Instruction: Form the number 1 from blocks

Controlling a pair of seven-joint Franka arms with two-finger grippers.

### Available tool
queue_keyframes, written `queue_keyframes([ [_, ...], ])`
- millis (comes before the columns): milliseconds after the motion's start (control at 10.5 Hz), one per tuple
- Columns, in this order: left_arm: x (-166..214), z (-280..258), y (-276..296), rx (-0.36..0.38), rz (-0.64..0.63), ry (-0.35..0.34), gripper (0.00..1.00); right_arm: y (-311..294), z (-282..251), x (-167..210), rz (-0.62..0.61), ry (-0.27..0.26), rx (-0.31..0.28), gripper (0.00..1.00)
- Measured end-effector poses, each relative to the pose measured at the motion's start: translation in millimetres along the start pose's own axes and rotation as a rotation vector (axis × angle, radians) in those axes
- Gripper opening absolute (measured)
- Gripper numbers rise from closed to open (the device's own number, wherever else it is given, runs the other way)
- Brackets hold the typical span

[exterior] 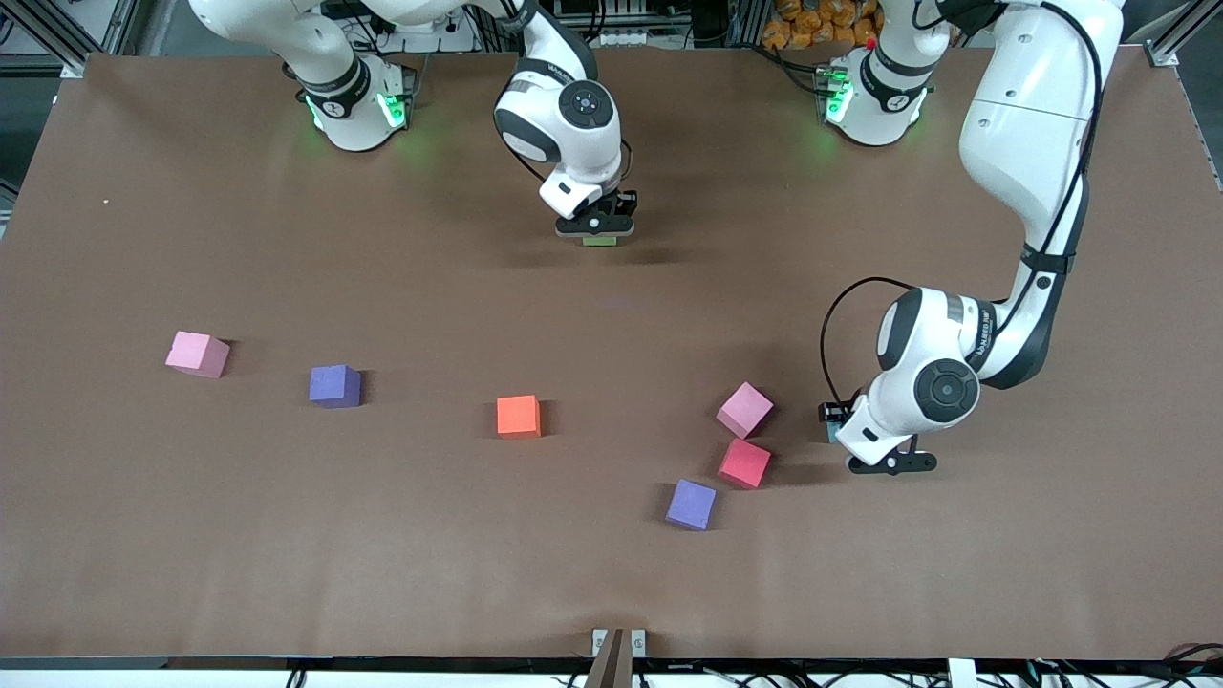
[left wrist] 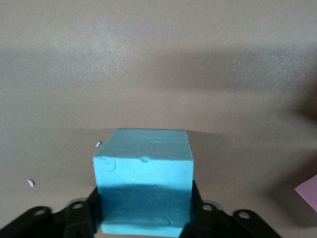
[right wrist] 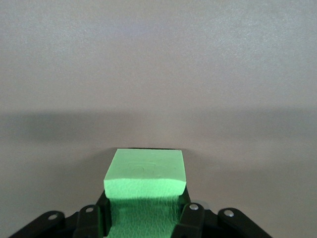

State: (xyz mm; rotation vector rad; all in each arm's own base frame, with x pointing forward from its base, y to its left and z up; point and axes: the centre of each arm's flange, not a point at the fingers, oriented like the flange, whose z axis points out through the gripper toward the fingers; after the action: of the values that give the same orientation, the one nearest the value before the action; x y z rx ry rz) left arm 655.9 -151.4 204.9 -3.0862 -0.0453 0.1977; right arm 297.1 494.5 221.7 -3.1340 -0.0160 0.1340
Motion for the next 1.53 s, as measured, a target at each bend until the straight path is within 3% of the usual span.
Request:
queue_keyframes([
  [668, 5.2, -8.1, -3.8, -0.004, -0.006, 0.017, 0.59, 1.1, 12.3, 4.2, -0.015, 0.011, 0.009, 0.52],
  [763, 5.5, -8.5, -4.3, -0.004, -0.007, 0.018, 0.59, 1.5, 12.5, 4.7, -0.014, 0.012, 0.009, 0.56],
  [1145, 6.3, -23.3, 1.1, -0.010, -0.009, 0.040, 0.59, 1.2, -7.1, 16.5, -0.001, 0.018, -0.016, 1.00],
  [1336, -4.0, -56.8, 20.8, -0.018, -0.036, 0.040, 0.59, -3.9, -65.2, 32.1, 0.029, 0.027, -0.049, 1.00],
  [1527, -28.2, -89.8, 70.1, -0.044, -0.070, 0.037, 0.59, 5.9, -123.4, 63.7, 0.057, 0.053, -0.034, 1.00],
])
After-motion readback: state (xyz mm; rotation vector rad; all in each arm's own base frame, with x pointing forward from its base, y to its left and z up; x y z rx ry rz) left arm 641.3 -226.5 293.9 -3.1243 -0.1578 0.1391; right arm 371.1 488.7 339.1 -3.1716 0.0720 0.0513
